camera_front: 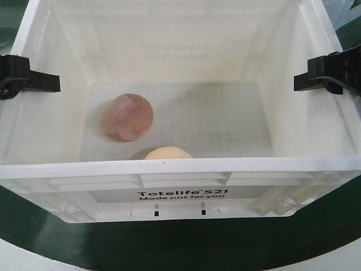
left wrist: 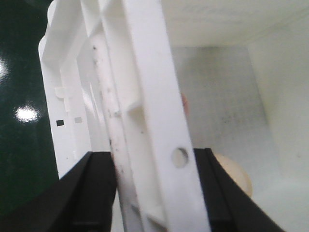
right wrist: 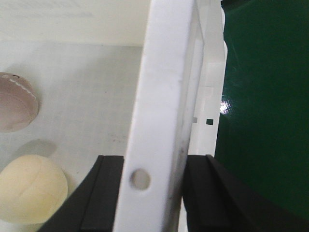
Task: Place moving items into box and shelve
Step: 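Grip the crate rims with both grippers and lift the crate, then hold the crate with both grippers while the base drives away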
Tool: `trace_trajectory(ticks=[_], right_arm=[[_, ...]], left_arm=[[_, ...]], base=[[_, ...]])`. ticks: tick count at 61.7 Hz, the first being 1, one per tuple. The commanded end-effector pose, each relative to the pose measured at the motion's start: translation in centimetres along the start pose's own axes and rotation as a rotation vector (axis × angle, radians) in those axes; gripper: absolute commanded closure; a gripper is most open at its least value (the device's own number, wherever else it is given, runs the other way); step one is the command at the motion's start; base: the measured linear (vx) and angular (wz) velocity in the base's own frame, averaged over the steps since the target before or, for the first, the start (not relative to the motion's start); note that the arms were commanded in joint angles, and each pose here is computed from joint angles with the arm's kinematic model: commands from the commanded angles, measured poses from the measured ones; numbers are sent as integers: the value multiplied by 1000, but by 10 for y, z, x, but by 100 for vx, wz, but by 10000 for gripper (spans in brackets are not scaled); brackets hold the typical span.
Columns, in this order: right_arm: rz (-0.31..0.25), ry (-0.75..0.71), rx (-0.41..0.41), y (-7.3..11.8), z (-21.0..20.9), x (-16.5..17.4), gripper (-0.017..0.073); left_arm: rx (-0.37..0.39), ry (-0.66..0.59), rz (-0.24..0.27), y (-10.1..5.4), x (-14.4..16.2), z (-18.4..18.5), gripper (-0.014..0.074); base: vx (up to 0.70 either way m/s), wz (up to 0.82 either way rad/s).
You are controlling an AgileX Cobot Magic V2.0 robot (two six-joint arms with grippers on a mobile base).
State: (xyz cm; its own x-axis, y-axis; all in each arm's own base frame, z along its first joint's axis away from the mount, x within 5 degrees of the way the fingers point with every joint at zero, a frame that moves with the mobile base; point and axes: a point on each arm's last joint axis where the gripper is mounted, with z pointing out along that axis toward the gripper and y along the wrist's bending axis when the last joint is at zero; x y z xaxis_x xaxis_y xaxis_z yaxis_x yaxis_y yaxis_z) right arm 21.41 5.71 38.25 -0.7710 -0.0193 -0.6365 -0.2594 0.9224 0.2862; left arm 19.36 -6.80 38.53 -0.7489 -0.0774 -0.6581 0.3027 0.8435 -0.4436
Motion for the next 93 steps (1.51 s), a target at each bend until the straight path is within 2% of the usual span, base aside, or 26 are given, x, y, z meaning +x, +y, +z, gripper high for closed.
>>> trace_trajectory(ticks=[1, 93], right_arm=[[24, -177, -110, 17, -23, -17, 565], [24, -177, -110, 17, -23, -17, 565]], left_arm=[[158, -163, -53, -24, -16, -18, 597], [158, -163, -53, -24, -16, -18, 597]], base=[[0, 0], [-6, 2]])
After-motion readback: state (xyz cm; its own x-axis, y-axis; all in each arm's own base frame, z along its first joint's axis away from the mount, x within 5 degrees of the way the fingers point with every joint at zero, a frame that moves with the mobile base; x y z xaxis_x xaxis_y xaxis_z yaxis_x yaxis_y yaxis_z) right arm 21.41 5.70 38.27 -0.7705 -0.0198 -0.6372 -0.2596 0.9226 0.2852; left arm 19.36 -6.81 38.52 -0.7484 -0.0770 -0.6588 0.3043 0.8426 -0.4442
